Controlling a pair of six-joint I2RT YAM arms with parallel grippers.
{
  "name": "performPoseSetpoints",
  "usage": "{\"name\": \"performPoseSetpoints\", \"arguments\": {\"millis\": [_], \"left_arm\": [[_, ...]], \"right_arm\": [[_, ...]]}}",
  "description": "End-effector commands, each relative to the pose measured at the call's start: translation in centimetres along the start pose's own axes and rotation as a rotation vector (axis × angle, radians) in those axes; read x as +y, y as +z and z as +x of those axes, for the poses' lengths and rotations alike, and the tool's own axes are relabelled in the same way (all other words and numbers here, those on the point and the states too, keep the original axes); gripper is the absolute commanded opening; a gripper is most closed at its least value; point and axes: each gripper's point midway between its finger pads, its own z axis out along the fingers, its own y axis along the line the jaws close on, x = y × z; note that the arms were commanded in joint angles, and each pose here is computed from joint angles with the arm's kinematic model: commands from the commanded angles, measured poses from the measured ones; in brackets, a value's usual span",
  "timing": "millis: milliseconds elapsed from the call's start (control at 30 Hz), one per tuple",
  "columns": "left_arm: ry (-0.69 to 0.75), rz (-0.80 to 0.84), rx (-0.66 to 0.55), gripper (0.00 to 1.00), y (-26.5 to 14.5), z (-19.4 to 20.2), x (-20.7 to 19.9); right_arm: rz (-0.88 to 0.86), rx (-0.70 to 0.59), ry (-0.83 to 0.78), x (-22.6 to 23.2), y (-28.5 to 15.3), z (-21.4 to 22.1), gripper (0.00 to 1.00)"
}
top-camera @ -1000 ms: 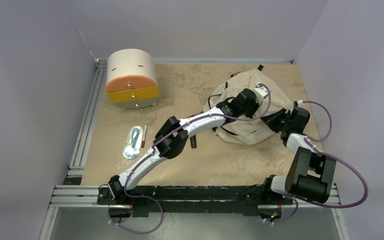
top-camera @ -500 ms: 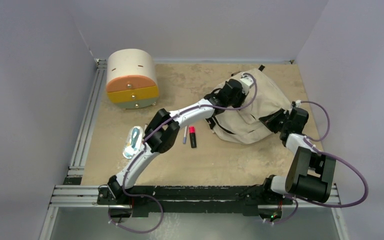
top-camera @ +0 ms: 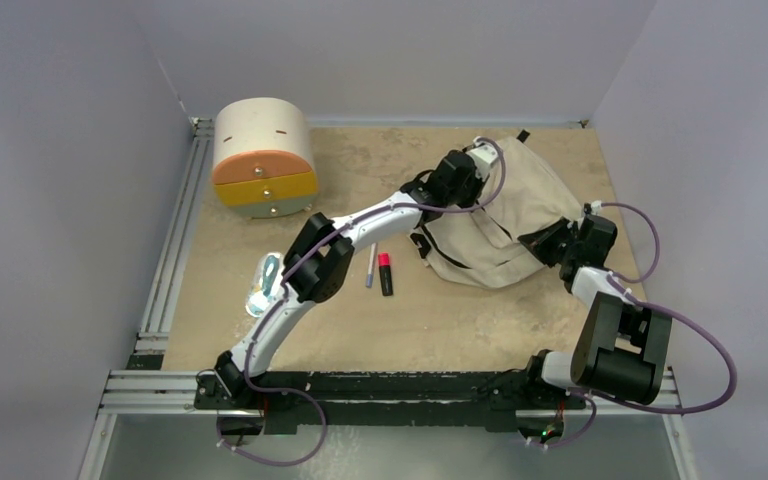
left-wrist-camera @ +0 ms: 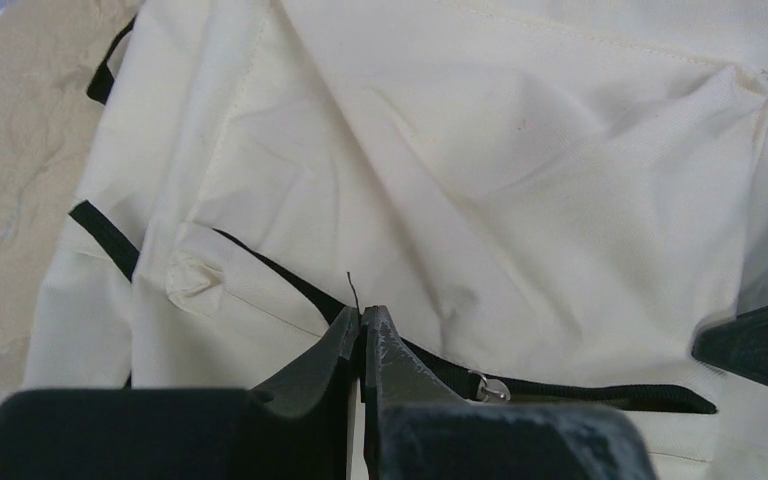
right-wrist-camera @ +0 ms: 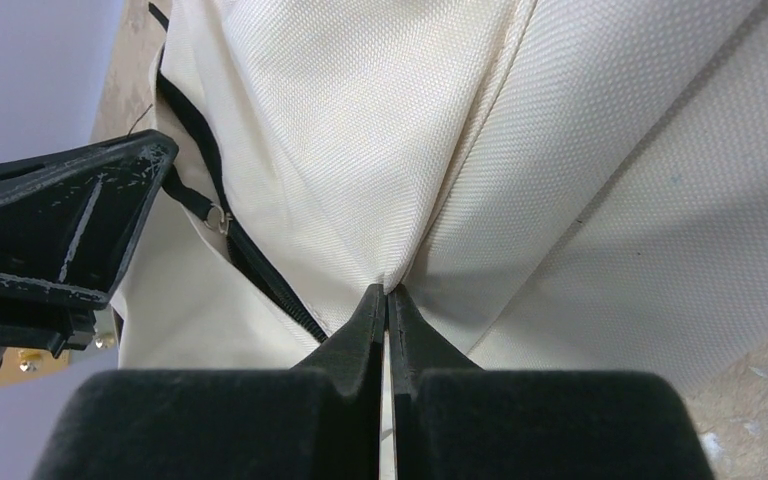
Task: Pack the student bag
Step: Unzip the student bag at the center of the board.
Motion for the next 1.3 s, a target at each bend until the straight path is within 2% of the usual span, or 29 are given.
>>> {"name": "performPoseSetpoints", "arguments": {"millis": [0,300,500,633,800,900,967,1033,1100,1200,1267], "left_arm": [[0.043,-0.081,-0.156,0.0,-1.7,-7.1,3.7],[0.127,-0.129,-0.298,0.0,-0.7,-10.4,9.7],[0.151,-0.183,-0.36,0.0,0.1,-10.3,13.5],[0.143,-0.216,-0.359,0.0,0.2,-10.0,15.4],[0.128,-0.202,-0.352,0.0,-0.6,-10.1,15.4],[0.092,-0.117,-0.327,0.0,-1.3,-9.5,13.7],[0.032,-0.052,-0.311,0.1,-2.0,-9.4,12.3],[-0.01,0.013,-0.291,0.24,-2.9,-9.1,10.9],[-0.06,0.056,-0.269,0.32,-3.6,-8.7,9.8],[-0.147,0.097,-0.201,0.41,-4.1,-7.7,8.8],[-0.237,0.105,-0.164,0.46,-4.5,-7.1,8.3]], "right_arm": [[0.024,0.009,-0.012,-0.8,-0.1,0.4,0.0],[0.039,0.002,-0.026,-0.4,-0.8,0.1,0.0],[0.069,-0.016,-0.008,-0.7,-1.5,0.1,0.0],[0.123,-0.065,0.023,-1.5,-2.5,-0.4,0.0],[0.128,-0.148,0.032,-1.0,-3.9,-1.8,0.0],[0.122,-0.16,0.009,-0.3,-4.3,-2.4,0.0],[0.127,-0.166,-0.01,-0.1,-4.5,-2.8,0.0],[0.124,-0.18,-0.03,0.4,-4.9,-3.2,0.08],[0.119,-0.199,-0.046,0.9,-5.4,-3.7,0.19],[0.093,-0.23,-0.075,2.3,-6.3,-4.7,0.4],[0.077,-0.265,-0.096,3.2,-6.7,-5.7,0.49]]}}
